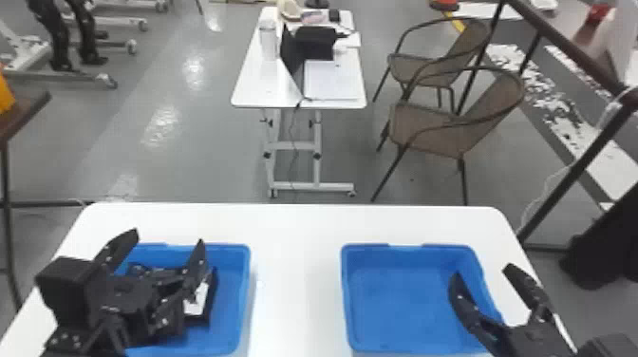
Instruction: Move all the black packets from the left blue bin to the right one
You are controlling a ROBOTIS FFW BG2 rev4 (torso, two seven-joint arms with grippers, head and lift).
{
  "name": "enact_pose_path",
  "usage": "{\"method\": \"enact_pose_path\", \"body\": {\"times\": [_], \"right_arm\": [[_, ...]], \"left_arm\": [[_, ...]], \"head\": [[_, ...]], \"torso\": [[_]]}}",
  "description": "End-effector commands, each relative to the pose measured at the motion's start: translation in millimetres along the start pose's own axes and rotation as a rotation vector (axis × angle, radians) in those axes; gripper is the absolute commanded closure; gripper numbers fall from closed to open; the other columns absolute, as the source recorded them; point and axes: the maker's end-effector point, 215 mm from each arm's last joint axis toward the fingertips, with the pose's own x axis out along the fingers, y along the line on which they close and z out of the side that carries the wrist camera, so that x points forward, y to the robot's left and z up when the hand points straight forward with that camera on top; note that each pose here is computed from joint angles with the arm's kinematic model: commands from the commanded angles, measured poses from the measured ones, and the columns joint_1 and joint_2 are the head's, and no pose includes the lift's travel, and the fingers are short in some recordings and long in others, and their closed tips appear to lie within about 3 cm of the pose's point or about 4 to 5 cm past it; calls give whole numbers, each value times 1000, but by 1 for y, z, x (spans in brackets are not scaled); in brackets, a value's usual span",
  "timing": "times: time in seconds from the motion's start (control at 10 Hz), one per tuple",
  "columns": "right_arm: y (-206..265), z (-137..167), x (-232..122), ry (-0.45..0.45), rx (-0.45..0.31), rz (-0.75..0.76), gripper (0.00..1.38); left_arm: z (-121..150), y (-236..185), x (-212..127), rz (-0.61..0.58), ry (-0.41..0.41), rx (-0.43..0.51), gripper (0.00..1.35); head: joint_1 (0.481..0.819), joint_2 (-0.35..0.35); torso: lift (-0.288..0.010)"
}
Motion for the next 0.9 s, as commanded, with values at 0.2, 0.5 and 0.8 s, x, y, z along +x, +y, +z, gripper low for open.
{"method": "enact_pose_path", "body": {"times": [0.2,0.5,0.8], "right_arm": [[4,-1,2,-3,12,5,177],[4,1,4,-8,12,5,177],[4,-1,4,-7,21,4,177]], "left_arm": [[0,0,0,-1,3,-1,90],[-3,0,0,-4,9,-3,90],[-13,4,-1,1,45,-16,90]], "head": [[695,-42],[695,-39],[695,-38]], "torso": [[0],[0],[0]]}}
